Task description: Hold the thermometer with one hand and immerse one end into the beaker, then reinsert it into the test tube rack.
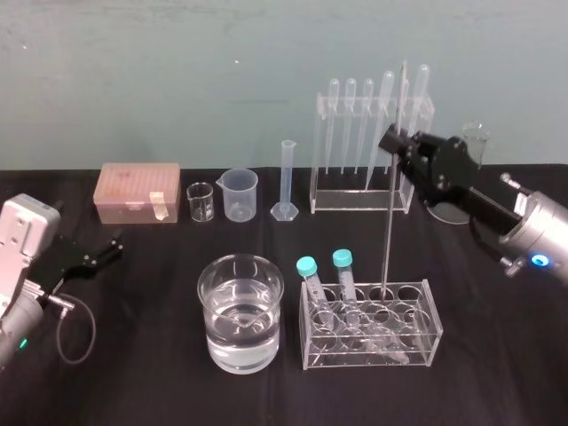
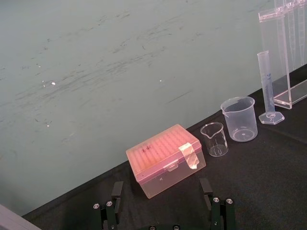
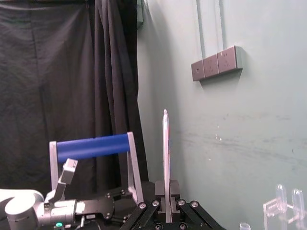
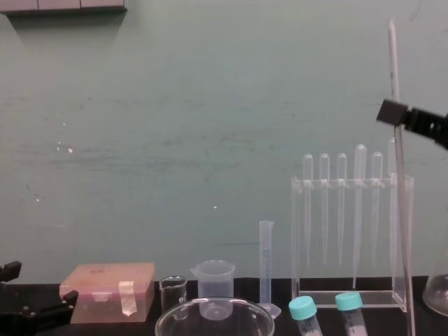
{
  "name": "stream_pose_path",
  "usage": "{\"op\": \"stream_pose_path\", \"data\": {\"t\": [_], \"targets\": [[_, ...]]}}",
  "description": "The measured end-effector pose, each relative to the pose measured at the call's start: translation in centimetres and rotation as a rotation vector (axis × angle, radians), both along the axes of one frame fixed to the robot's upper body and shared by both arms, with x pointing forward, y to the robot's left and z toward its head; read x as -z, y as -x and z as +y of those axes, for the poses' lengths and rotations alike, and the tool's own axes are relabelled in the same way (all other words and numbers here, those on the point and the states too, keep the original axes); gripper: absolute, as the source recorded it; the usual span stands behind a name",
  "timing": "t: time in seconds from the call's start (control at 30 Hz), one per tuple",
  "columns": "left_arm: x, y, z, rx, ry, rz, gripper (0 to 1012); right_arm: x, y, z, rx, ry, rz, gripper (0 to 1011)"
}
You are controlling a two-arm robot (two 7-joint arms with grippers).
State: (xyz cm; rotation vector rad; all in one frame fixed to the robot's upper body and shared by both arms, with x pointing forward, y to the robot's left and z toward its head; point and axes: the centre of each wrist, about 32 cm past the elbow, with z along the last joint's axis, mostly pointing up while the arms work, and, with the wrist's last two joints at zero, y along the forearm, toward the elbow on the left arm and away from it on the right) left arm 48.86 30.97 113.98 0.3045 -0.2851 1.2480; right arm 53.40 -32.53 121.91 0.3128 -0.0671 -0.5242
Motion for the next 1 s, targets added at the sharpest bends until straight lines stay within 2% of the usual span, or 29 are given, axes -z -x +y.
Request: {"op": "stream_pose_path", "data": {"t": [0.07, 0.4, 1.0], "targets": [[0.0, 0.0, 0.0, 0.0, 0.0, 0.0, 1008, 0.7, -0.2, 0.1, -0.005, 0.011, 0.007, 56], [0.0, 0.0, 0.0, 0.0, 0.0, 0.0, 1008, 2.3, -0.5, 0.4, -0.019, 0.058, 0.026, 56], [0.0, 0.0, 0.0, 0.0, 0.0, 0.0, 1008, 3.6, -0.7, 0.6, -0.008, 0.082, 0.046, 56]]}}
